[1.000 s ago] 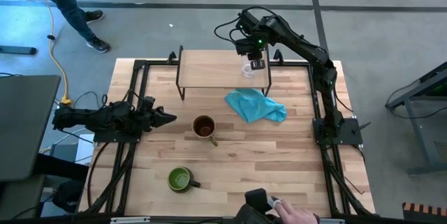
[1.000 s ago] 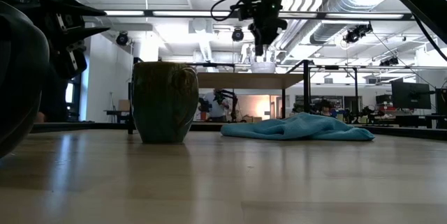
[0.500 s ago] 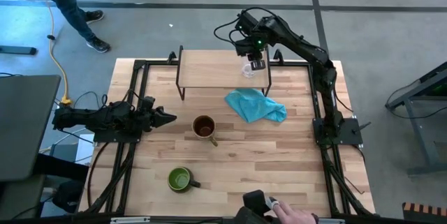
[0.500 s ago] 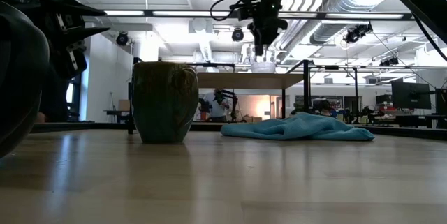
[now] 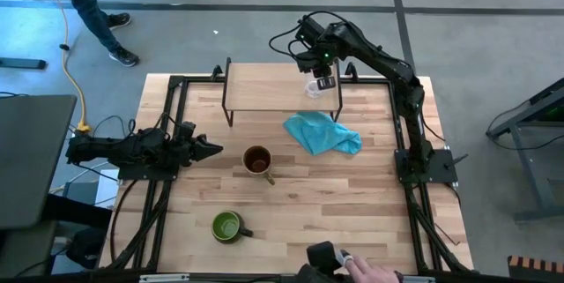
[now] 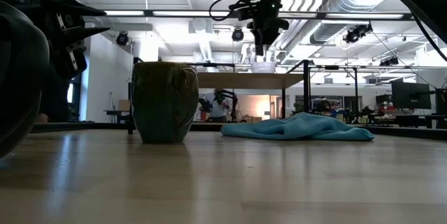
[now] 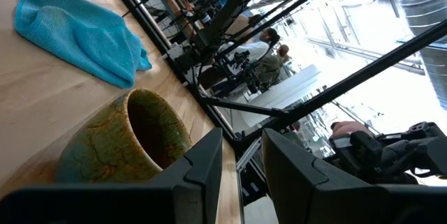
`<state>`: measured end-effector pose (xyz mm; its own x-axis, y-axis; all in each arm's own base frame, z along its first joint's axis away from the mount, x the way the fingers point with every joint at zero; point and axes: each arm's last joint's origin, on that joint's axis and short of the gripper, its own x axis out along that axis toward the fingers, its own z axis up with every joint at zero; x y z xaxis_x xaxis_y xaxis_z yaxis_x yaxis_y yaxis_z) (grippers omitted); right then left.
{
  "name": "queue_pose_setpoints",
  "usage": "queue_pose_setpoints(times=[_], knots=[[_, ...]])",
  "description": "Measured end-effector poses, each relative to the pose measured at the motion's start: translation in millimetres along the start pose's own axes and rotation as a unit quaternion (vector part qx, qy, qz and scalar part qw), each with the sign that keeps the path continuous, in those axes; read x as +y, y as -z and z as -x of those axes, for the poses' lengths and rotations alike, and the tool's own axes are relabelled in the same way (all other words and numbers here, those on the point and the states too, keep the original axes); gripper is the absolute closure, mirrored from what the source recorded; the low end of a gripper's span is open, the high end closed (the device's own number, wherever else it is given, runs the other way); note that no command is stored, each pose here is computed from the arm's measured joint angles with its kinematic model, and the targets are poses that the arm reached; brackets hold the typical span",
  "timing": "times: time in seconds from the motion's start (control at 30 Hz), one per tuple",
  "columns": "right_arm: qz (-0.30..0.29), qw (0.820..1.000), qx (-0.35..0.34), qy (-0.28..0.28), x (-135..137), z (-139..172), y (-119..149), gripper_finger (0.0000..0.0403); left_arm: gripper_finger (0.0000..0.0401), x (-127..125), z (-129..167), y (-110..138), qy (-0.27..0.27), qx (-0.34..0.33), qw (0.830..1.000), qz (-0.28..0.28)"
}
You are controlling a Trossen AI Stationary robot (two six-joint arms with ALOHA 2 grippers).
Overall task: Stack small to large cups/mugs on shelf
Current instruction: Put the transparent mug on the shelf
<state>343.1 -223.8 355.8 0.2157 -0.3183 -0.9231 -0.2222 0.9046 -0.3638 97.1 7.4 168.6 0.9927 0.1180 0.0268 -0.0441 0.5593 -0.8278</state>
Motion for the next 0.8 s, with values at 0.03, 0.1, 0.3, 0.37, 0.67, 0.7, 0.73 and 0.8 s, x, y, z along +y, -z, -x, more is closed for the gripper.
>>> queue_pose_setpoints(times=[0.03, 0.1, 0.3, 0.37, 0.67, 0.7, 0.73, 0.8], knots=[[0.0, 1.0, 0.001, -0.001, 0.3, 0.0, 0.0, 0.0275, 0.0311, 0.0, 0.0, 0.0, 0.0, 0.0, 1.0, 0.0], [0.002, 1.0, 0.002, -0.004, 1.5, 0.2, -0.4, 0.0275, 0.0311, 0.0, 0.0, 0.0, 0.0, 0.0, 1.0, 0.0], [0.013, 1.0, 0.001, -0.006, 5.3, 1.0, -4.2, 0.0275, 0.0311, 0.0, 0.0, 0.0, 0.0, 0.0, 1.0, 0.0], [0.013, 1.0, 0.0, -0.007, 5.7, 1.1, -4.6, 0.0275, 0.0311, 0.0, 0.0, 0.0, 0.0, 0.0, 1.0, 0.0], [0.016, 1.0, -0.001, -0.008, 6.6, 1.3, -5.7, 0.0275, 0.0311, 0.0, 0.0, 0.0, 0.0, 0.0, 1.0, 0.001], [0.018, 1.0, -0.001, -0.008, 7.3, 1.5, -6.5, 0.0275, 0.0311, 0.0, 0.0, 0.0, 0.0, 0.0, 1.0, 0.001], [0.021, 1.0, -0.001, -0.008, 7.6, 1.5, -6.8, 0.0275, 0.0311, 0.0, 0.0, 0.0, 0.0, 0.0, 1.0, 0.001], [0.029, 1.0, -0.002, -0.008, 8.9, 1.9, -8.4, 0.0275, 0.0311, 0.0, 0.0, 0.0, 0.0, 0.0, 1.0, 0.001]])
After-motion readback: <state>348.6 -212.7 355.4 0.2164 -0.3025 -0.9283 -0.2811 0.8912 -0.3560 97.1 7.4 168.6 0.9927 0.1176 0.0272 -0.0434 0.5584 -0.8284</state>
